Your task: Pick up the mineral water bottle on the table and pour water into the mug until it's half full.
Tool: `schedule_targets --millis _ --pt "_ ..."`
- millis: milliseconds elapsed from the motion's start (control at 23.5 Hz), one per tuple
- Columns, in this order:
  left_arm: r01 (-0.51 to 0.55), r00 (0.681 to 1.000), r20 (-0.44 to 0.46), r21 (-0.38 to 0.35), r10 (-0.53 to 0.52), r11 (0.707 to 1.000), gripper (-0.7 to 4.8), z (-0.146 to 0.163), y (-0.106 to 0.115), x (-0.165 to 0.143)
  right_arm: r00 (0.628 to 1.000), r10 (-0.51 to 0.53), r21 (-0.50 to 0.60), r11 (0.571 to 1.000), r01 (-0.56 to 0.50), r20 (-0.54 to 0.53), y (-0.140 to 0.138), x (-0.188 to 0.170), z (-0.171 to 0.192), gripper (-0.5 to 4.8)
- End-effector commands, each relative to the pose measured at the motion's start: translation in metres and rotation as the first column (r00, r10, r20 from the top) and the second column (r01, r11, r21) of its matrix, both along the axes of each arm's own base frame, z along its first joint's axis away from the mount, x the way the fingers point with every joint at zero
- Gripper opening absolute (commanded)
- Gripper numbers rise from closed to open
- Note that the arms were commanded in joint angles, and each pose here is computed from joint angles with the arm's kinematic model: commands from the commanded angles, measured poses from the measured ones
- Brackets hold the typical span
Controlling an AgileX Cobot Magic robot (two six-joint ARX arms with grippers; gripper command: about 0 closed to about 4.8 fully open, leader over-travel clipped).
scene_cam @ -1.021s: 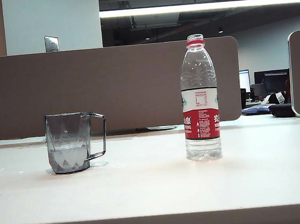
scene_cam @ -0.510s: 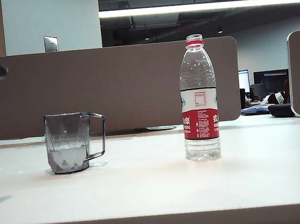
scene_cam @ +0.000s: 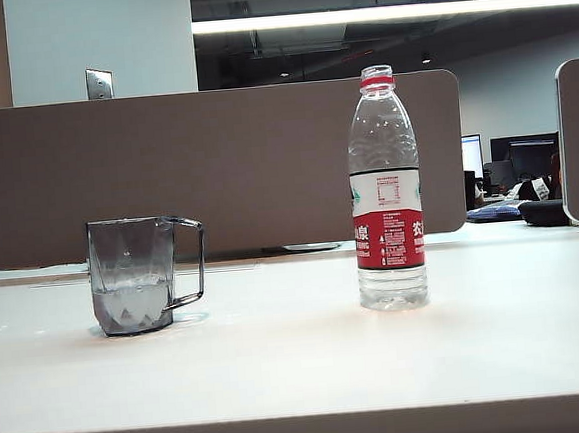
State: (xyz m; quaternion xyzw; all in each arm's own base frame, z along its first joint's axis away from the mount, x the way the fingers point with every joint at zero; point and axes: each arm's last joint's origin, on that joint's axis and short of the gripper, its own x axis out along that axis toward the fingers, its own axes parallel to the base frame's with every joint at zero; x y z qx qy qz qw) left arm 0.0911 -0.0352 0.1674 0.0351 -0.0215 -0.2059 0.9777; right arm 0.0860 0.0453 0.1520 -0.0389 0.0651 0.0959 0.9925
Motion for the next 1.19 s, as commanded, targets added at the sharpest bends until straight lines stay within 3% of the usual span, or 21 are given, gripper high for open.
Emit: schedule_targets --millis 43,298,425,851,1191 --pt "-0.022 1.0 0.005 0.039 0.022 0.999 -0.06 -0.001 0.001 0.0 0.999 0.016 0.006 1.0 -0.016 0.039 -0.006 0.005 0.003 -0.05" --pt "-0.153 0.988 0.016 0.036 0.152 0.988 -0.06 0.0 0.004 0.001 0.997 -0.039 0.043 0.998 0.036 0.064 -0.028 0.013 0.006 -0.05" --pt "-0.159 0.987 0.038 0.024 0.158 0.987 -0.06 0.003 0.004 0.001 0.993 -0.089 0.05 0.995 0.085 0.075 -0.035 0.014 0.007 -0.05" --pt "-0.247 0.968 0.049 0.052 0.244 0.968 -0.05 0.003 0.012 0.003 0.992 -0.094 0.051 0.995 0.09 0.08 -0.035 0.014 0.008 -0.05" --pt "-0.312 0.949 0.048 -0.018 0.313 0.95 -0.05 0.005 0.03 0.006 0.993 -0.092 0.052 0.995 0.088 0.08 -0.035 0.014 0.008 -0.05"
